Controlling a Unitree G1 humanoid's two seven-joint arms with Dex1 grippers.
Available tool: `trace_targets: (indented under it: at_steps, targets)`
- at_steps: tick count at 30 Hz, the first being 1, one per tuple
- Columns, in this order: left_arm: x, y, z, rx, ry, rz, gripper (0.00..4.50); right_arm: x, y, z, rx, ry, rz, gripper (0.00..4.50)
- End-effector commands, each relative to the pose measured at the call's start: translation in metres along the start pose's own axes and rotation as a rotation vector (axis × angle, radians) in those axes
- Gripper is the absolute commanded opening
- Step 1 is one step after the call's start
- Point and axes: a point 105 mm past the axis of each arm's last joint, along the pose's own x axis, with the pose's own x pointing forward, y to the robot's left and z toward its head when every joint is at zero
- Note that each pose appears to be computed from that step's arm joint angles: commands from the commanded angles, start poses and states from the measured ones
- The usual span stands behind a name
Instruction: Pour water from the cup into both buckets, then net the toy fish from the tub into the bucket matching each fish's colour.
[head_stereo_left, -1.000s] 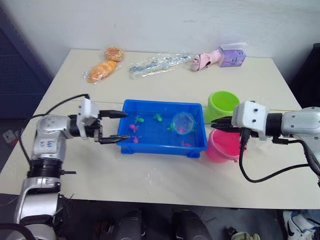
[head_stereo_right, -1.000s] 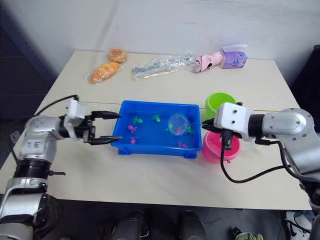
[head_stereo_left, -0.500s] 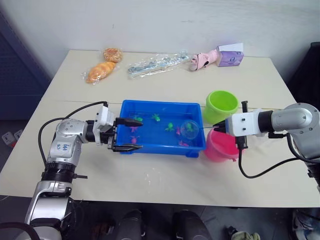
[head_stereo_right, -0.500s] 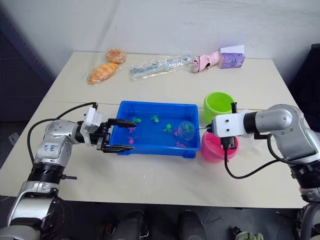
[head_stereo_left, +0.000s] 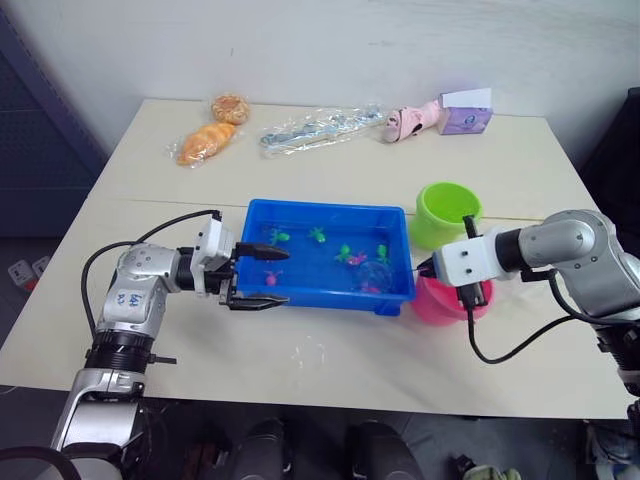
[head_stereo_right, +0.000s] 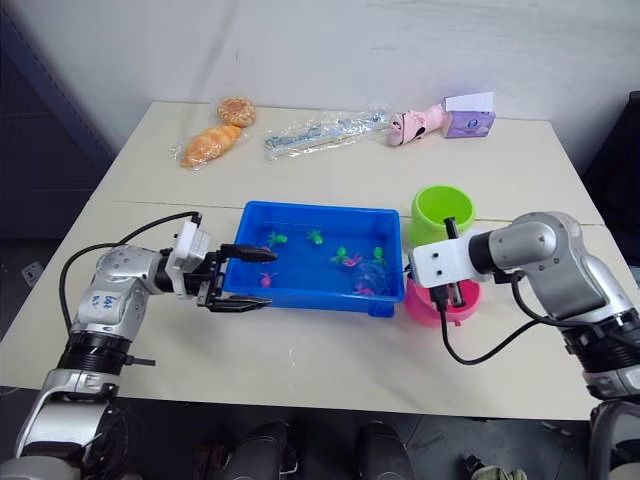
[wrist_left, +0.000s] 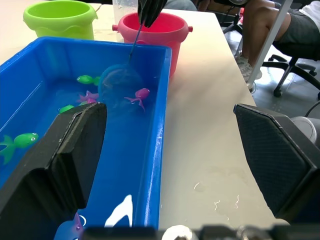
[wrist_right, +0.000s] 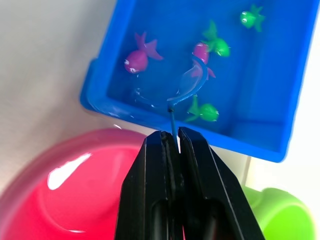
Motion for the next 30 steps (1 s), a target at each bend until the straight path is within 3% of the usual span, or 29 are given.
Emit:
trace_targets:
  at_steps: [1,19,25,30]
  targets:
    - [-0.005,0.000,0.009,0.036,-0.011,0.019,4.36,-0.008,-0.003,0.003,0.064,-0.010,0.009,0.00]
    - [-0.008,0.008,0.008,0.053,0.010,0.052,4.36,-0.029,-0.007,-0.003,0.725,-0.314,-0.174,0.00]
    - [-0.001,0.011,0.012,0.064,-0.013,0.041,4.36,-0.051,-0.007,-0.001,0.786,-0.391,-0.270,0.00]
    - [0.010,0.014,0.021,0.056,-0.079,0.028,4.36,-0.080,0.011,0.001,0.813,-0.413,-0.362,0.00]
